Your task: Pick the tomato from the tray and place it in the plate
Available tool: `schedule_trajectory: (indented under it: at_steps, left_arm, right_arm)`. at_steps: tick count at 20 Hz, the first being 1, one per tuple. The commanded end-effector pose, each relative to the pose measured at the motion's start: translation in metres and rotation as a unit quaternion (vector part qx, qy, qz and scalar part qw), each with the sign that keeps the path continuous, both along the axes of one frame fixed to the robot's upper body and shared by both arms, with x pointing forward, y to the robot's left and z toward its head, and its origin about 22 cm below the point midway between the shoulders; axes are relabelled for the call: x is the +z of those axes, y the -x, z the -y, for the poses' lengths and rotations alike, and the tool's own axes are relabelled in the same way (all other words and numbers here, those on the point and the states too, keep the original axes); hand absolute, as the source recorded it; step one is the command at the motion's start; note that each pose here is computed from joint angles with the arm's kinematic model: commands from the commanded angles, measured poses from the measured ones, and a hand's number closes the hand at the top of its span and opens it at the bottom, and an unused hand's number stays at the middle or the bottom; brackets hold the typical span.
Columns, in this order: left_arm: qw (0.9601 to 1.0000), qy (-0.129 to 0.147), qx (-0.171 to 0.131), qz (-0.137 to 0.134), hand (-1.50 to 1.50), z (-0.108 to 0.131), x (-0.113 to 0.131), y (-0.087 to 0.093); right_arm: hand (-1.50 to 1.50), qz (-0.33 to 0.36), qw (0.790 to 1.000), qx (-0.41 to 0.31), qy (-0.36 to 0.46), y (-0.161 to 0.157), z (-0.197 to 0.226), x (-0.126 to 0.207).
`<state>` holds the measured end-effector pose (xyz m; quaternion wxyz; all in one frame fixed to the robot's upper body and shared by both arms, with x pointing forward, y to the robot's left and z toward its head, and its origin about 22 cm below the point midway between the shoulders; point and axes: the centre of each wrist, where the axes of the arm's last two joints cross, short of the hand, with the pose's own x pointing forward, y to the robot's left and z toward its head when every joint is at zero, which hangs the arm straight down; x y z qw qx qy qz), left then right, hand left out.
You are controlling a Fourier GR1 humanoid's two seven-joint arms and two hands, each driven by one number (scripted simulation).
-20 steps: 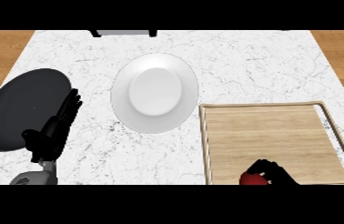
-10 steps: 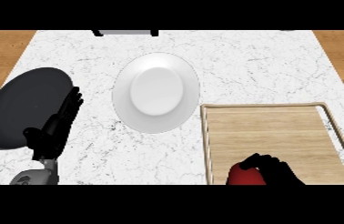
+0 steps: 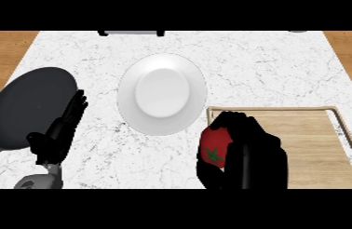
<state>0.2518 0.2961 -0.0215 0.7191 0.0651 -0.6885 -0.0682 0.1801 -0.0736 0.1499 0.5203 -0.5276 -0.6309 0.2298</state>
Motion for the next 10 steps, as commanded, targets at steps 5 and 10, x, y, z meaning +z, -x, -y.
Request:
schedule_trajectory:
  at_steps: [5,10]
  left_arm:
    - [0.9999,-0.011,-0.009,0.002,0.00,0.010,0.005,-0.005]
    - [0.9999,-0.011,-0.008,-0.007,0.00,-0.009,0.005,-0.002]
  right_arm:
    - [1.50,-0.054,0.997,0.018,-0.049,-0.066,-0.036,-0.002]
    - [1.50,-0.039,0.998,0.029,-0.049,-0.108,-0.057,-0.022]
